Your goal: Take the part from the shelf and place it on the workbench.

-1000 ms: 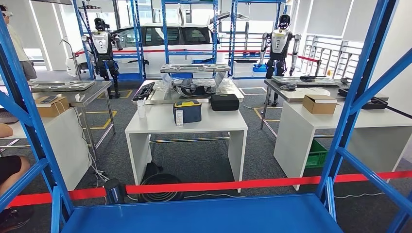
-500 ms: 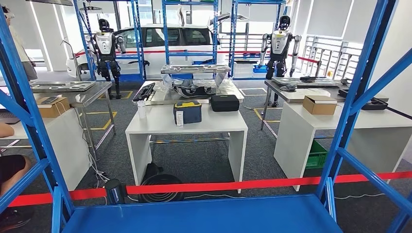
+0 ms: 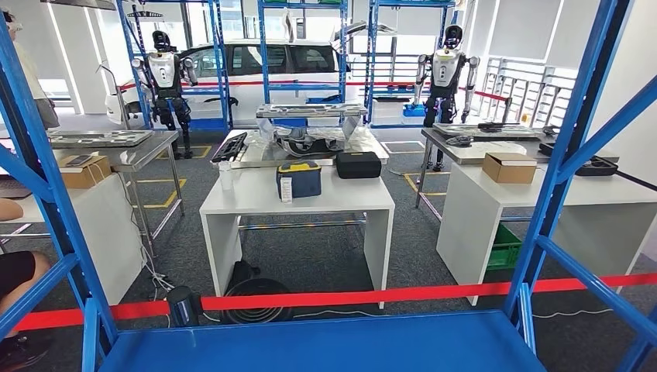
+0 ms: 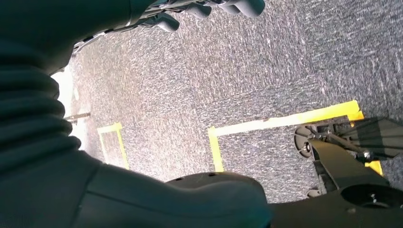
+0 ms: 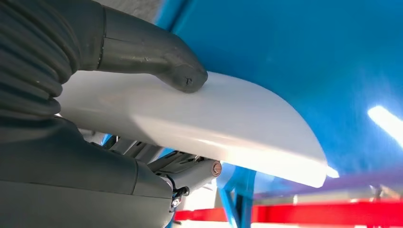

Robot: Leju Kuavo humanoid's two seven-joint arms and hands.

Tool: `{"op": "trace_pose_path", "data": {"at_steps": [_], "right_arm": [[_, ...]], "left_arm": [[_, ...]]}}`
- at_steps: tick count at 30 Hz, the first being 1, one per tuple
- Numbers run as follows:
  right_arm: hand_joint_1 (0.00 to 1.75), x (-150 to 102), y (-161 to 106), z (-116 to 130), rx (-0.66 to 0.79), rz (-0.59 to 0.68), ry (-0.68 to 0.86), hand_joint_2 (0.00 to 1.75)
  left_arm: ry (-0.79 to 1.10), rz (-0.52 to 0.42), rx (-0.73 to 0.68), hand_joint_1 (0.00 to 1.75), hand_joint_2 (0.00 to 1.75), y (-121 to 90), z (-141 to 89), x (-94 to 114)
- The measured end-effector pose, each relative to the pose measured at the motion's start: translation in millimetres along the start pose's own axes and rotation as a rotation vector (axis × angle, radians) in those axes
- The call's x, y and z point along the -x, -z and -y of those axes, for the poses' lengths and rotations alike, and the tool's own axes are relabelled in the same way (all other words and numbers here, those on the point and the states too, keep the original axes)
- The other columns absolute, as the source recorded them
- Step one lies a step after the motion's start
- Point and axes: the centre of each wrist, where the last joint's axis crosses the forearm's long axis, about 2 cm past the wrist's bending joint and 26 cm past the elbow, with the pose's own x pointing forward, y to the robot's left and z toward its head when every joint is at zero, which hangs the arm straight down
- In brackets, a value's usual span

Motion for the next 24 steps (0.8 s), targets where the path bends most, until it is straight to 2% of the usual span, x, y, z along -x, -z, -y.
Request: {"op": "trace_pose_path", "data": {"at_steps": [2,7,13,24], "right_arm": [[1.75,-6,5,13,0.09,0.065,0.088,1.75],[1.75,-30,7,58,0.351,0.338,0.276,1.75],[1.75,-47,-6,91,0.59,0.557,0.327,1.75],[1.75,-61,-17,95,0.742,0.7,0.321,1.75]], "left_arm": [[-0.015,0.003,-0.008,0.0,1.75,0,-1,0],[-0.041,-0.019,-0.016,0.0,1.75,0,-4,2],[-0.007,-0.061,0.006,0.0,1.75,1,-7,1],[0.048,-0.066,0.009,0.0,1.75,0,-13,-10]]}}
